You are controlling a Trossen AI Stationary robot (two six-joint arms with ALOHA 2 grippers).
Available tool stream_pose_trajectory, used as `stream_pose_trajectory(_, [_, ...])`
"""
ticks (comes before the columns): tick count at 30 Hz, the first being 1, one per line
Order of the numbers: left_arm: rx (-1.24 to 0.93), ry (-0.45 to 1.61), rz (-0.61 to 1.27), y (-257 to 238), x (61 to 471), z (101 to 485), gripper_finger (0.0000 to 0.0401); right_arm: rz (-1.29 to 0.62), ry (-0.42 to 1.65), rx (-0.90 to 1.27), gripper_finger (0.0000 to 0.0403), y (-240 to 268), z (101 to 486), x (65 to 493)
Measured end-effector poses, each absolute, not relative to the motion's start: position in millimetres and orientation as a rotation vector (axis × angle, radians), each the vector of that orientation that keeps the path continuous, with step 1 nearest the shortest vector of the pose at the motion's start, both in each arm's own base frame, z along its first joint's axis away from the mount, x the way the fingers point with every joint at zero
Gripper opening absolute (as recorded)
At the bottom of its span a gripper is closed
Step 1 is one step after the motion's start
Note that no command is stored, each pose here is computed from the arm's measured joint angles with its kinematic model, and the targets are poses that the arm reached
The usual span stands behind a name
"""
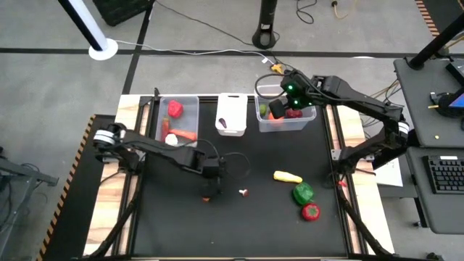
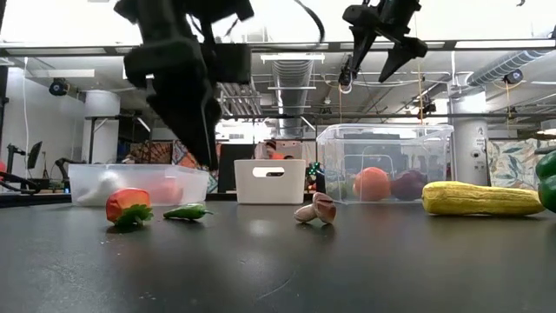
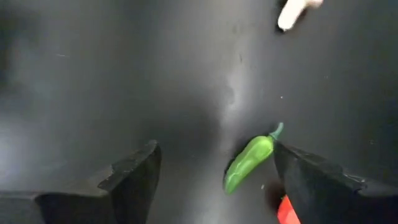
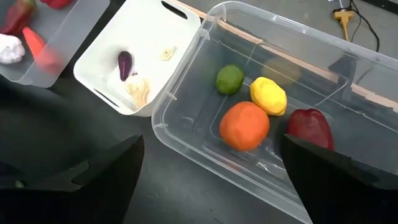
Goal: Sort produce into baskets
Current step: Put the green chili pepper into the white bin
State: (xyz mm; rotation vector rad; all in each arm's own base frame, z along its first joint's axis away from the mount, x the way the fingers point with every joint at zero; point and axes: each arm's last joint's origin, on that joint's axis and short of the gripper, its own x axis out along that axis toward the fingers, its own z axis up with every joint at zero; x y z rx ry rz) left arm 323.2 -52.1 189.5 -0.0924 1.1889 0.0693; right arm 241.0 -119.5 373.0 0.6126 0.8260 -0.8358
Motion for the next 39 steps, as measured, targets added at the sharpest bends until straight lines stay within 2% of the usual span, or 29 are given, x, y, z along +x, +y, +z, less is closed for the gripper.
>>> stream_pose_trajectory(14, [-0.095,1.292,-0.032,-68.6,334.0,148.1,0.0292,-0.830,0.832,0.603,0.0366,-119.0,372.5,241.2])
stream_pose_trajectory(19, [-0.101,1.294,-0.021,-68.7,336.4,142.2,0.0273,-0.826,0.836,0.598,0.0366,-118.9,372.3,241.3])
stream_pose_trajectory(24, [-0.086,1.296,0.006,-67.7,335.8,142.2,0.0208,-0.826,0.836,0.598,0.0366,-118.9,372.3,241.3])
stream_pose_trajectory(34, [-0.100,1.281,0.014,-66.9,332.4,153.2,0.0026,-0.824,0.837,0.597,0.0366,-118.4,372.3,241.4])
stream_pose_trajectory(36, [-0.102,1.275,0.015,-65.2,328.4,163.0,0.0011,-0.823,0.839,0.598,0.0366,-118.3,372.3,241.3])
stream_pose_trajectory(39, [-0.096,1.245,0.032,-61.7,320.0,183.4,0.0017,-0.820,0.839,0.600,0.0366,-117.9,372.6,240.8])
